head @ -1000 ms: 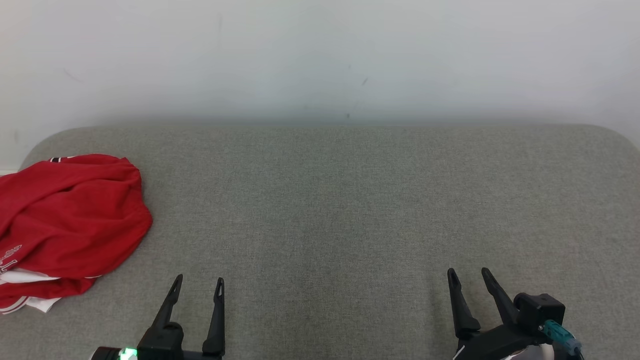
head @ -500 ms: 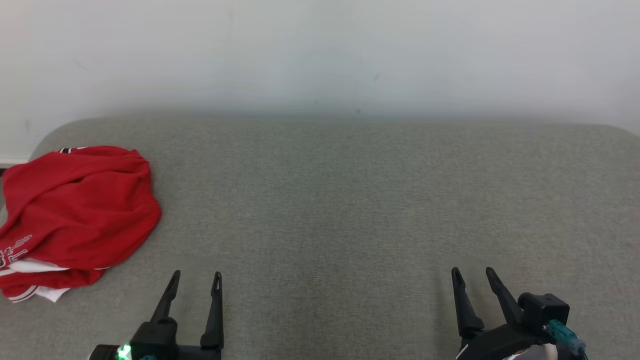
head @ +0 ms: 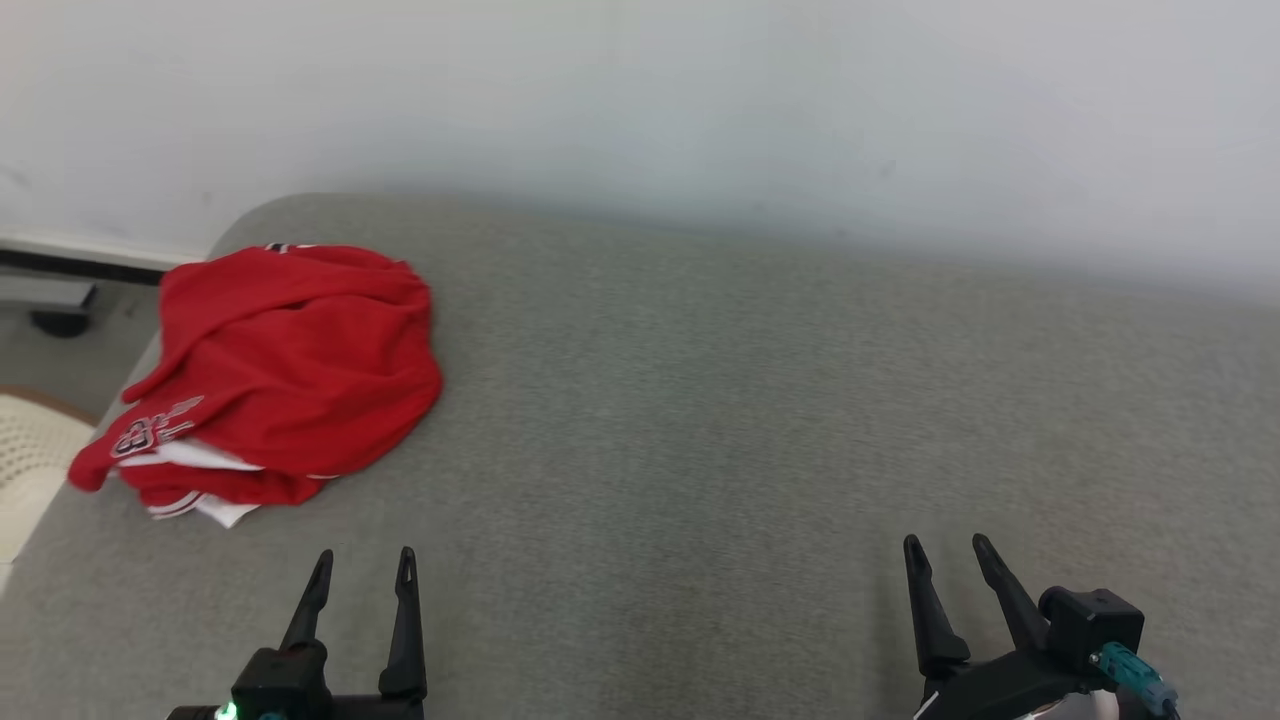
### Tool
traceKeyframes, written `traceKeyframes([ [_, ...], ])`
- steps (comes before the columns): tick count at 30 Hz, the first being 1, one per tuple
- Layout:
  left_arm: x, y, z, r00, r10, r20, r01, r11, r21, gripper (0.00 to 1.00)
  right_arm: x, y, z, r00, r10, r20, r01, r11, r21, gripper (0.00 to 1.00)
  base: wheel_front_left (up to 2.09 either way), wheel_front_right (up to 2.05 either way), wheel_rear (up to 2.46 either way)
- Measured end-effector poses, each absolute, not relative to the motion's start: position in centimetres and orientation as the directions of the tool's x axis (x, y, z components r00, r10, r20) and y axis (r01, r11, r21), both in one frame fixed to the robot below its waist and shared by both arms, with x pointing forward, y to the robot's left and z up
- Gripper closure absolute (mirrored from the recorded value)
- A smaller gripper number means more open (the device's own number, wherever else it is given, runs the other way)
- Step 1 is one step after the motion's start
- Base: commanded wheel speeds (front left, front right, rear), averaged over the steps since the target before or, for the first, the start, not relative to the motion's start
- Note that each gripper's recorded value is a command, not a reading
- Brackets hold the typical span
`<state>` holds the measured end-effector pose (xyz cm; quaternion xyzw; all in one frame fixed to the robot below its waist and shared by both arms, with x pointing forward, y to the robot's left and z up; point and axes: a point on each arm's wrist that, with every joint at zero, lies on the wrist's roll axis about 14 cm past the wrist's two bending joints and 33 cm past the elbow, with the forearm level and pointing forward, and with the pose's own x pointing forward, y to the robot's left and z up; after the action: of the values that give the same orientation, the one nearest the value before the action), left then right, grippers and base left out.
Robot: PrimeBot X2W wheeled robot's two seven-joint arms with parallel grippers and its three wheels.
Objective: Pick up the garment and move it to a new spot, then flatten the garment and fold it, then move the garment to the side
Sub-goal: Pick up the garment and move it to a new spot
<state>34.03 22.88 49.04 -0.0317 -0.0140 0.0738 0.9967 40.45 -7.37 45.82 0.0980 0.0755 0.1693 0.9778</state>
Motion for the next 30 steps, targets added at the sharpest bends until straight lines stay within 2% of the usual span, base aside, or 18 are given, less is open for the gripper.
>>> traceKeyframes([
  [16, 26.4, 30.6, 48.2, 0.901, 0.433, -0.005, -0.432, 0.898, -0.084, 0.0, 40.4, 1.9, 45.8, 0.812, 0.572, -0.113, -0.538, 0.81, 0.233, 0.0, 0.0, 0.0, 0.0],
  [20, 23.8, 32.6, 48.1, 0.855, 0.519, -0.009, -0.518, 0.851, -0.087, 0.0, 40.0, 5.0, 46.3, 0.759, 0.643, -0.106, -0.61, 0.758, 0.231, 0.0, 0.0, 0.0, 0.0],
  [30, 21.5, 34.2, 47.8, 0.798, 0.603, -0.026, -0.603, 0.794, -0.079, 0.0, 40.1, 8.7, 46.0, 0.688, 0.717, -0.11, -0.681, 0.691, 0.244, 0.0, 0.0, 0.0, 0.0],
])
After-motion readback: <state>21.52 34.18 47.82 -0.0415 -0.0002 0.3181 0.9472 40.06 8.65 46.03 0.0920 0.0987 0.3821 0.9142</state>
